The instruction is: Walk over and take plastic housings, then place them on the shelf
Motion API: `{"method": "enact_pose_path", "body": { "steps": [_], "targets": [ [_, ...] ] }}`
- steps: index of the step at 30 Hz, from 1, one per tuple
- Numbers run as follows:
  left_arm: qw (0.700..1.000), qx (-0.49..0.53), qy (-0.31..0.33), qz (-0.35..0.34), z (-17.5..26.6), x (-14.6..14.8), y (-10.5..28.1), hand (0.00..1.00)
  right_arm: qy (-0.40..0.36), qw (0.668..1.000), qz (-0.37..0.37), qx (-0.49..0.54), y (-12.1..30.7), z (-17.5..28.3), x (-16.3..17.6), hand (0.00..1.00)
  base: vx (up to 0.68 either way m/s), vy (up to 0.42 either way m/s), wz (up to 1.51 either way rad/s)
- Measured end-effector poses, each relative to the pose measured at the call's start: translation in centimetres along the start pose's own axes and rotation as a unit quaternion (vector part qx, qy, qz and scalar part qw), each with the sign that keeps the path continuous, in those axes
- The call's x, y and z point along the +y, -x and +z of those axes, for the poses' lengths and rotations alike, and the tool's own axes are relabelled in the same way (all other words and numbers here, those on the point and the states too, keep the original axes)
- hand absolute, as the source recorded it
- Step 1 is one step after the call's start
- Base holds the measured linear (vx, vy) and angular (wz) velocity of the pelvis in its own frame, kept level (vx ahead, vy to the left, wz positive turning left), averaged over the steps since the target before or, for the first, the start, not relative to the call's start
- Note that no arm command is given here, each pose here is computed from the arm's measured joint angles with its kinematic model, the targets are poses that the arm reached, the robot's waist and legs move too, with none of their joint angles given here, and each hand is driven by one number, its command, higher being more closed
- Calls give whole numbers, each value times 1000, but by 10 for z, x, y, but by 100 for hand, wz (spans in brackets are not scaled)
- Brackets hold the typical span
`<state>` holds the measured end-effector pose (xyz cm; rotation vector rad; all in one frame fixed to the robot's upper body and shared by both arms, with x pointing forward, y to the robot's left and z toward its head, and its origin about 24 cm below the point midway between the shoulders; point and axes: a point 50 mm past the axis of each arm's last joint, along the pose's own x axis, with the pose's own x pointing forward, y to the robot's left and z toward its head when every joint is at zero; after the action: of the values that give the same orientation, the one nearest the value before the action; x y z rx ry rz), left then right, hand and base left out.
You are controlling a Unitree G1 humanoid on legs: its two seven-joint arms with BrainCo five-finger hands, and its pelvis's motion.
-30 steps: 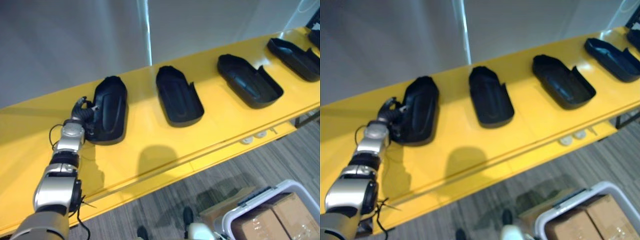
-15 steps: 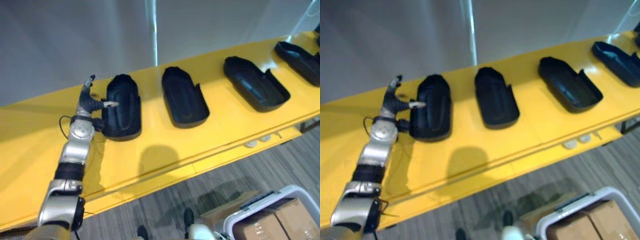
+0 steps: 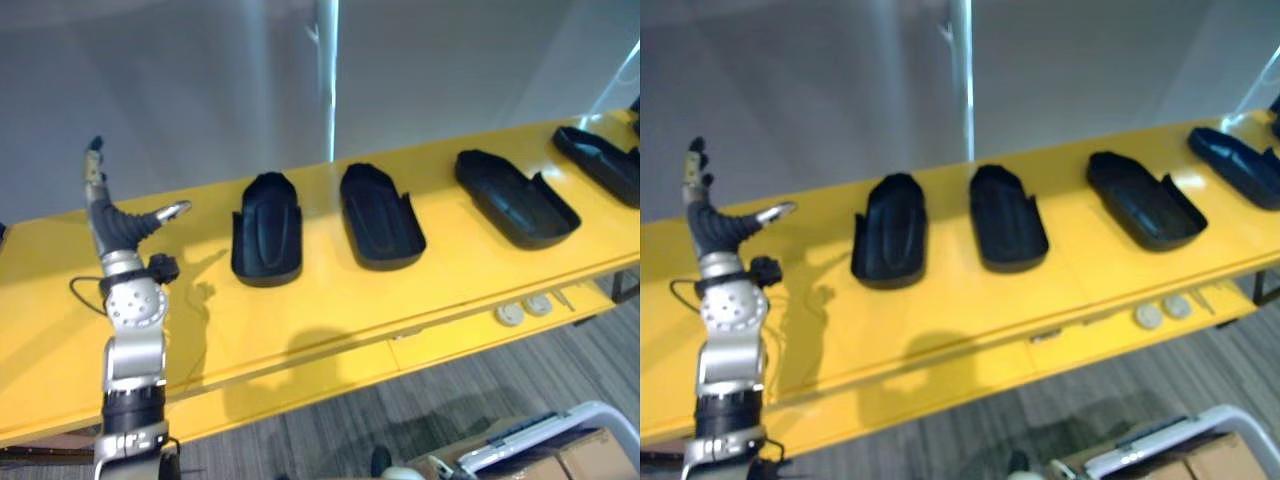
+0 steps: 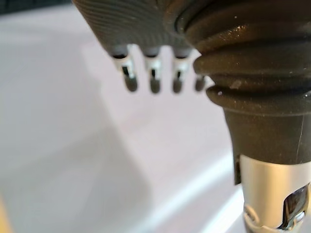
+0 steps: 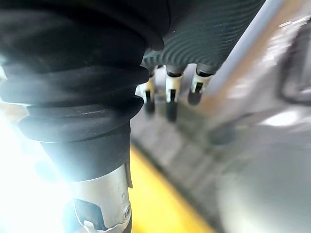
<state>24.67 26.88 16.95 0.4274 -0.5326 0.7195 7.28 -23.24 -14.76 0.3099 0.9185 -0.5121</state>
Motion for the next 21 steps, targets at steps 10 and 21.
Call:
{"method": "enact_pose_path", "body": {
  "steps": [10,21],
  "targets": [
    [974,-3,-75,212,0,79,52,0,11,986,-23,-167,8,62,-3,0,-12,1,1],
    [918,53,-183,348,-15,132,99,0,-27,926,-125,-356,44,135,-13,0,3,3,5]
  ]
}}
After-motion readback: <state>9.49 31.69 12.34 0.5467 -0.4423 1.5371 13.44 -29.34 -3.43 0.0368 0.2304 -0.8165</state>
